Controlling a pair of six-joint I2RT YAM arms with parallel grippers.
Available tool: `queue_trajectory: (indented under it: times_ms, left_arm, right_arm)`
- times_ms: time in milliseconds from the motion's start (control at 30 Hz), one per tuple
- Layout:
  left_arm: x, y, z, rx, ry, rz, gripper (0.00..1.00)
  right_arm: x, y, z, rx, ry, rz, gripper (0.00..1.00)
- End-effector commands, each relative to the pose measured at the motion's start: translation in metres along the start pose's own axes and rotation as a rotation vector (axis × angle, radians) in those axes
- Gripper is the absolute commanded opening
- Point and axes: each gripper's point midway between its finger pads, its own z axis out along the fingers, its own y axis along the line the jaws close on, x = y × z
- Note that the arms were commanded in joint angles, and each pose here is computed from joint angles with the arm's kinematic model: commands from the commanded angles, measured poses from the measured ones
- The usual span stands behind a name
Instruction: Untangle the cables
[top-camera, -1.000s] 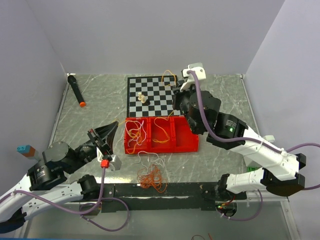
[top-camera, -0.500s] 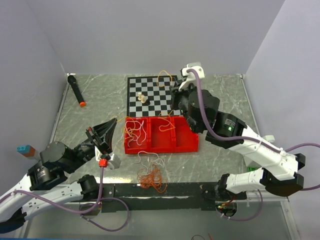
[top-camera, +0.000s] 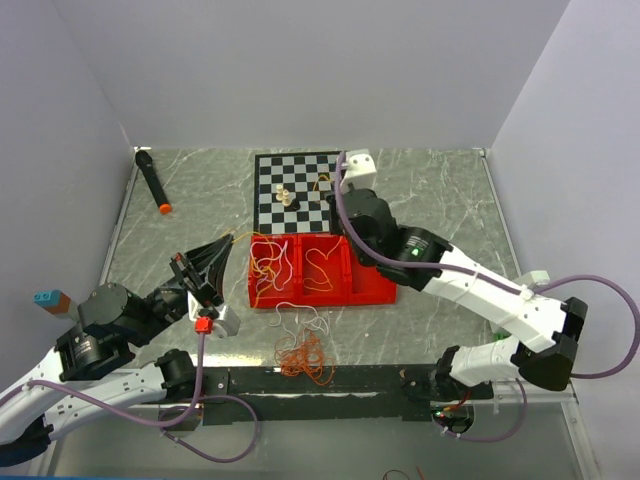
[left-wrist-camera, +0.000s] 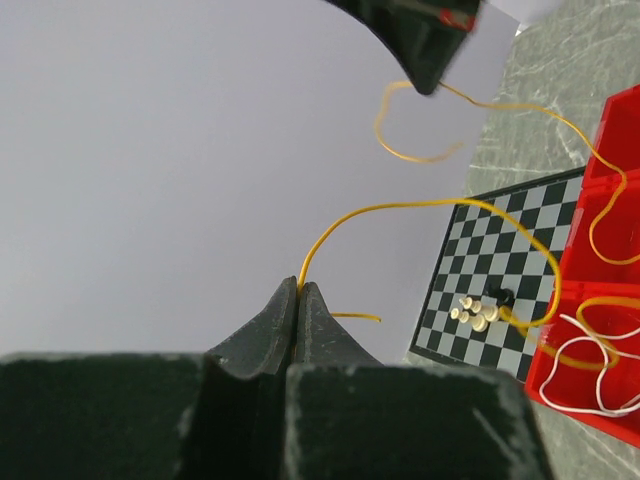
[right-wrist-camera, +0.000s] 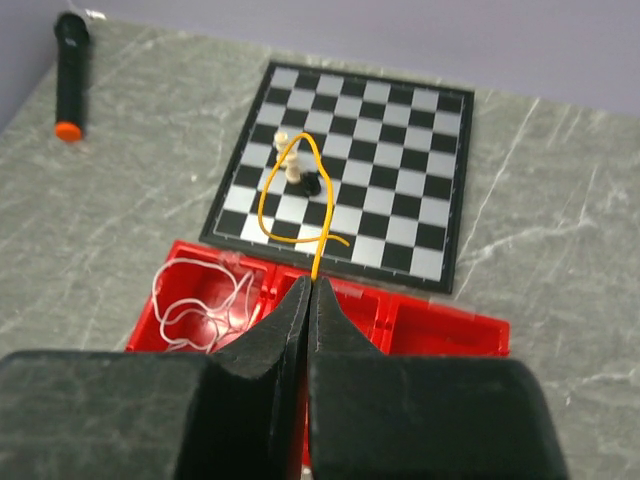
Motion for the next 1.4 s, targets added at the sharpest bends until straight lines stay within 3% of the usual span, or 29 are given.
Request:
queue_trajectory:
  times_ms: [0,333,567,833,1033,1267,1367]
  left_arm:
    - [-0.007,0.026,-0.003,-0.104,-0.024,-0.058,0.02]
    - [-0.012,0.043,0.004,-0.181,-0.033,-0.14,0.01]
    - [-0.012,0.046,0.003,-0.194,-0.03,-0.149,0.01]
    - [-0.009,0.036,0.002,-0.173,-0.026,-0.179,0.01]
    - [-0.006,0.021,0.006,-0.125,-0.018,-0.193,0.01]
    - [-0.007,0.014,0.012,-0.097,-0.019,-0.197,0.01]
    - [-0.006,0.003,0.015,-0.053,-0.013,-0.236,0.01]
  right_arm:
    - [0.042,0.008,0.015,-0.003,0.084,0.041,0.0]
    - [0.171,0.02,0.033,0.004,0.356,0.1,0.0]
    - [0.214,0.028,0.047,0.027,0.466,0.093,0.0]
    - [0.233,0.019,0.079,0.074,0.52,0.164,0.0]
    - [0.204,0.015,0.097,0.073,0.431,0.187,0.0]
    - [0.205,0.017,0.112,0.071,0.455,0.154,0.0]
    - [0.218,0.015,0.107,0.067,0.483,0.158,0.12]
